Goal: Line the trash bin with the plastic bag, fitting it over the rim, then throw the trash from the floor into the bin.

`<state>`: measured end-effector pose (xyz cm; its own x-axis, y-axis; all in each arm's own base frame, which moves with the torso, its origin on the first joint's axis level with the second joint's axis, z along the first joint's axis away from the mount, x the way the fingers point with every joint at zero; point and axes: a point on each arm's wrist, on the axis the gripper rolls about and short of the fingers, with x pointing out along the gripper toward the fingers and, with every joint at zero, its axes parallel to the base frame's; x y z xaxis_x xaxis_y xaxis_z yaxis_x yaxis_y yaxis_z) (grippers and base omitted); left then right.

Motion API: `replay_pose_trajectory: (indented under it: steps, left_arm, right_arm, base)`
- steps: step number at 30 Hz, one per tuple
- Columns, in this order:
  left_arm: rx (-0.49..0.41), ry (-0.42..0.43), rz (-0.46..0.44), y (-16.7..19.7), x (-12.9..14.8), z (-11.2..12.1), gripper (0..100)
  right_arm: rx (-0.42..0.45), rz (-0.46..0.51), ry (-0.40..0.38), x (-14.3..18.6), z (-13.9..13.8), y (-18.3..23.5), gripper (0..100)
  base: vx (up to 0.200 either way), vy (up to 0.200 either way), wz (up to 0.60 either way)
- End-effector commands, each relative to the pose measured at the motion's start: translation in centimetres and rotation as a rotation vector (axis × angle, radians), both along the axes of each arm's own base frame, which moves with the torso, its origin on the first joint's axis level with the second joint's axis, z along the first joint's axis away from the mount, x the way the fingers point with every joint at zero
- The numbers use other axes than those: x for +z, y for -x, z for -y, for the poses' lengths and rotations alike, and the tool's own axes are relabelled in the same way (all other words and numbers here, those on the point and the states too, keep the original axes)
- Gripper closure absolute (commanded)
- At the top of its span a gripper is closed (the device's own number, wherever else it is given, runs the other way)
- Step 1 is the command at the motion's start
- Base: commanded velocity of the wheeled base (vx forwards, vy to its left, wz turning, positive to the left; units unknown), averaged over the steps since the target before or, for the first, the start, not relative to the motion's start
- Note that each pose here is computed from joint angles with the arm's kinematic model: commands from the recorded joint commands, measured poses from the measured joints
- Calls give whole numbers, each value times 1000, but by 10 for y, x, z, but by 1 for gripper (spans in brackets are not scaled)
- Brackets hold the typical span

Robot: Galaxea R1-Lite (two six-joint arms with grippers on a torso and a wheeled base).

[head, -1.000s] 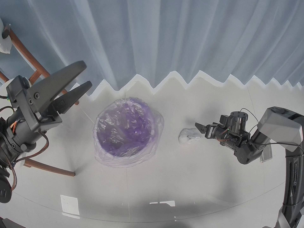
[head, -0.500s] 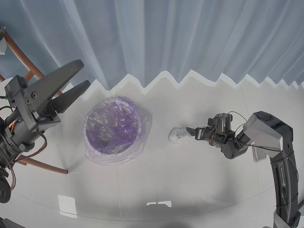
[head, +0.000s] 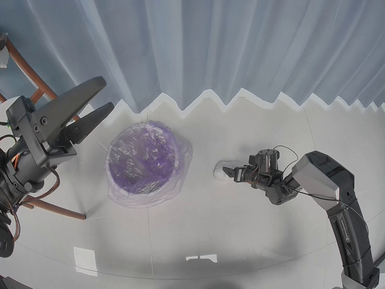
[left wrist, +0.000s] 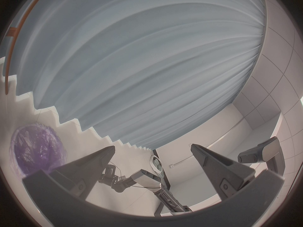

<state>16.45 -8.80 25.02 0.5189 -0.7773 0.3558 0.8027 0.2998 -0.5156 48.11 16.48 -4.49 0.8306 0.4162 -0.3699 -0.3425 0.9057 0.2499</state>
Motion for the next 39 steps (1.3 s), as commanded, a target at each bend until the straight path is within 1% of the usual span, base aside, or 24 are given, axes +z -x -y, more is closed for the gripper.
replay_pose_trajectory:
  steps: [1, 5, 9, 10, 20, 23, 27, 28, 29, 31, 35, 36, 37, 38, 39]
  left_arm:
    - [2, 1, -3, -1, 0, 0, 0]
    - [0, 1, 1, -1, 1, 0, 0]
    - [0, 1, -1, -1, 0, 0, 0]
    - [0, 1, -1, -1, 0, 0, 0]
    - [-3, 1, 1, 0, 0, 0, 0]
    - [-4, 2, 4, 1, 1, 0, 0]
    - [-5, 2, 6, 1, 1, 0, 0]
    - [-5, 2, 6, 1, 1, 0, 0]
    - [-7, 2, 6, 1, 1, 0, 0]
    - [-11, 1, 3, 2, 1, 1, 0]
    - [2, 1, 1, 0, 0, -1, 0]
    - [7, 2, 3, 1, 0, -1, 0]
    - [13, 2, 3, 0, 0, -2, 0]
    - [28, 1, 1, 0, -1, -5, 0]
    - [28, 1, 1, 0, -1, -5, 0]
  right_arm:
    - [1, -9, 2, -16, -6, -15, 0]
    - [1, 2, -1, -19, -8, -22, 0]
    - [4, -23, 7, -26, -9, -21, 0]
    - [4, -23, 7, -26, -9, -21, 100]
    - [1, -13, 0, -28, -10, -24, 100]
    - [-11, 4, -8, -20, -7, -22, 100]
    - [-27, 44, -51, 18, 2, -2, 100]
    - [-27, 44, -51, 18, 2, -2, 100]
    - [-37, 66, -94, 41, 7, 13, 100]
    - [-40, 87, -147, 67, 10, 36, 100]
    - [-22, 141, -212, 103, 15, 81, 100]
    - [-5, 174, -239, 118, 14, 99, 100]
    - [5, 190, -258, 125, 13, 109, 100]
    - [24, 214, -294, 138, 11, 126, 100]
    - [24, 214, -294, 138, 11, 126, 100]
  base:
    - [0, 0, 0]
    - [0, 0, 0]
    - [0, 0, 0]
    - [0, 0, 0]
    - [0, 0, 0]
    - [0, 0, 0]
    - [0, 0, 0]
    - [0, 0, 0]
    - [0, 0, 0]
    - [0, 0, 0]
    - [0, 0, 0]
    - [0, 0, 0]
    - [0, 0, 0]
    - [0, 0, 0]
    - [0, 0, 0]
